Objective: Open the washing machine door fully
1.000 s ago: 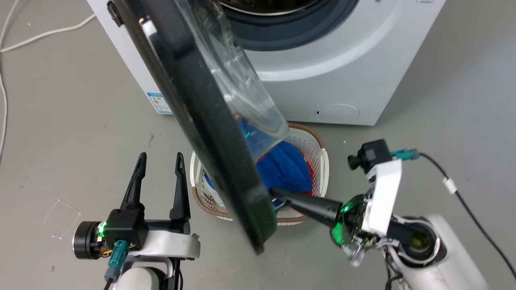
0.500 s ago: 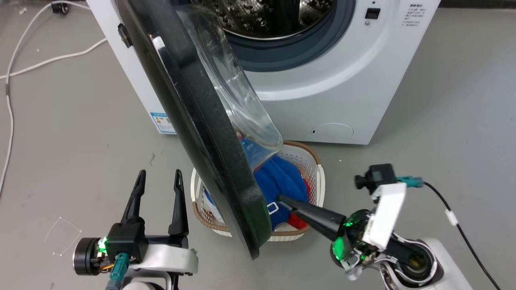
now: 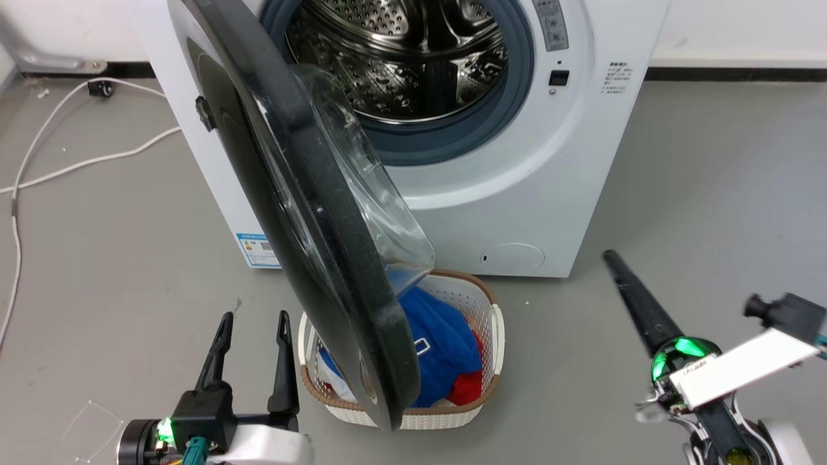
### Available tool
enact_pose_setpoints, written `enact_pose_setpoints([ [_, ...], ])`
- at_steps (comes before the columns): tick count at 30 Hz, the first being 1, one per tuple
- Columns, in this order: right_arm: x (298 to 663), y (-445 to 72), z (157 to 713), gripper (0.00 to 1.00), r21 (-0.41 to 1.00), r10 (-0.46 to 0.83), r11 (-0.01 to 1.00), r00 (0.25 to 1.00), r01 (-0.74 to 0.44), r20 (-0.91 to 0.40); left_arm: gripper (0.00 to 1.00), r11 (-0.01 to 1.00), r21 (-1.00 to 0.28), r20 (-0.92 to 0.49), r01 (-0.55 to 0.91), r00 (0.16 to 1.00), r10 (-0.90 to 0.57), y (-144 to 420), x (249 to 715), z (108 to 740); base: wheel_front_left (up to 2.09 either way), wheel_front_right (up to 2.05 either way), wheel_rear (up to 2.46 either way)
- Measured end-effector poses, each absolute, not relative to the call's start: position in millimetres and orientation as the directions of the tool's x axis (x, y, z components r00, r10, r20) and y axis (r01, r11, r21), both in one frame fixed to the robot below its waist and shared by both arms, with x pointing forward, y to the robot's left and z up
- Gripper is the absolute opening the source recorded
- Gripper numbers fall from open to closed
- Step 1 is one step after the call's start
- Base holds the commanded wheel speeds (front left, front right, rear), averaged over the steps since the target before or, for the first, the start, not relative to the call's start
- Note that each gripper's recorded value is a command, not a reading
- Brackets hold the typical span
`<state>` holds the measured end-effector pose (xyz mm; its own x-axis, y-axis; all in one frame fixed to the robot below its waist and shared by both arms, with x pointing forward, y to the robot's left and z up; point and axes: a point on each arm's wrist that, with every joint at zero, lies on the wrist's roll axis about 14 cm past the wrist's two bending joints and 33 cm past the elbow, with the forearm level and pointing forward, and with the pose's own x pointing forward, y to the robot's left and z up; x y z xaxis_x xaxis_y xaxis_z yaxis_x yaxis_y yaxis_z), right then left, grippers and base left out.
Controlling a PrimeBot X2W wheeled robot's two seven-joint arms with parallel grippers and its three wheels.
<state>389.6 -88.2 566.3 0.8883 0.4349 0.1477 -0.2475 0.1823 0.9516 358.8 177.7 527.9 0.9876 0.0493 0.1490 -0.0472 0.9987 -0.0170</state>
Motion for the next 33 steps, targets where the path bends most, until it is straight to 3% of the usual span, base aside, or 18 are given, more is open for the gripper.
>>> enact_pose_setpoints([
  [7,378.3,-127.1,578.8,0.00,0.667,0.214,0.661,0.938,-0.345,0.272,1.00,0.999,-0.018,0.155,-0.041,0.987,0.044,175.8,352.3,529.5,0.00,0.00,0.00],
  [13,375.9,-134.8,578.5,0.00,0.248,0.260,0.908,0.918,-0.339,0.301,1.00,0.999,-0.019,0.155,-0.038,0.987,0.040,174.8,353.1,529.7,0.00,0.00,0.00],
  [15,375.9,-133.8,584.2,0.00,0.118,0.269,0.940,0.910,-0.319,0.316,1.00,0.999,-0.019,0.153,-0.038,0.987,0.040,174.6,353.6,529.1,0.00,0.00,0.00],
  [19,370.9,-125.4,571.8,0.00,-0.009,0.282,0.957,0.918,-0.291,0.278,1.00,0.999,-0.020,0.149,-0.041,0.988,0.044,175.8,353.2,527.7,0.00,0.00,0.00],
  [33,358.3,-143.2,530.3,0.00,-0.016,0.186,0.982,0.970,-0.186,0.157,1.00,0.998,-0.020,0.152,-0.064,0.986,0.066,181.8,349.8,528.9,0.00,0.00,0.00],
])
